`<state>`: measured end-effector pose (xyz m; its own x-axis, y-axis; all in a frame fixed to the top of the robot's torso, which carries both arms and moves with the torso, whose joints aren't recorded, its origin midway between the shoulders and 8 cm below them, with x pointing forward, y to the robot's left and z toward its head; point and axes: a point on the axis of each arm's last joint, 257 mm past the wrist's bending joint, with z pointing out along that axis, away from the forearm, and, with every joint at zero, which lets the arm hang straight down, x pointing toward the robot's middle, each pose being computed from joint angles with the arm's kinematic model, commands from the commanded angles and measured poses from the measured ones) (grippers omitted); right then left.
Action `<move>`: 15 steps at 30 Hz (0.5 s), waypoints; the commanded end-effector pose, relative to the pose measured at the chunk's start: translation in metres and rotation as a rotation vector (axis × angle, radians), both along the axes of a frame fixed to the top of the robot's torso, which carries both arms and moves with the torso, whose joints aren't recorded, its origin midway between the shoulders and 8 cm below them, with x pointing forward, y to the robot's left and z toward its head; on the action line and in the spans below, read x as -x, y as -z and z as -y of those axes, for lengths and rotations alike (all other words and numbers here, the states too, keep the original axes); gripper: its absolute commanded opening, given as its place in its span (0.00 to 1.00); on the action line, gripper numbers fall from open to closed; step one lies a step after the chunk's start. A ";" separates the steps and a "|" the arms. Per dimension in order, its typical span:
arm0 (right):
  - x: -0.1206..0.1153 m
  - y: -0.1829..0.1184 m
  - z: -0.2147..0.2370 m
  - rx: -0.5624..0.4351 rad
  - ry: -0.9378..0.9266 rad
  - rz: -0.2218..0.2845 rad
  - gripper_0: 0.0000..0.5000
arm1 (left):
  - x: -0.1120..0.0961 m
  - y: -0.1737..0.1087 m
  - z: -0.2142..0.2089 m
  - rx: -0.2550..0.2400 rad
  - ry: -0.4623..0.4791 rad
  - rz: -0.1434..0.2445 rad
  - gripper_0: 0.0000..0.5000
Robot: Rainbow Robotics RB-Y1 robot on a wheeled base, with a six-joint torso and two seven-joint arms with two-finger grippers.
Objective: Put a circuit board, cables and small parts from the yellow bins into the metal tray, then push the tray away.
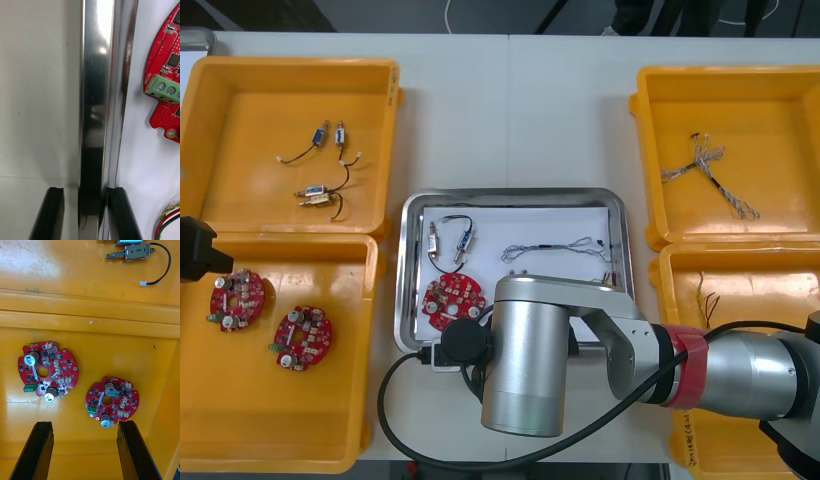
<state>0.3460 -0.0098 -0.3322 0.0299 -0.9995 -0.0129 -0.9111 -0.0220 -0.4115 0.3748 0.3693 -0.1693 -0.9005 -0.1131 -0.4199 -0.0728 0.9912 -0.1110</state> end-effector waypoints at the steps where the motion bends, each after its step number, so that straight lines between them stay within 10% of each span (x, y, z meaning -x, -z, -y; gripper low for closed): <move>1: 0.004 -0.019 -0.023 -0.058 -0.003 0.019 0.00 | 0.001 -0.015 -0.013 -0.071 0.055 0.035 1.00; 15: -0.024 -0.035 -0.026 -0.082 -0.010 0.094 0.00 | 0.001 -0.015 -0.013 -0.071 0.055 0.035 1.00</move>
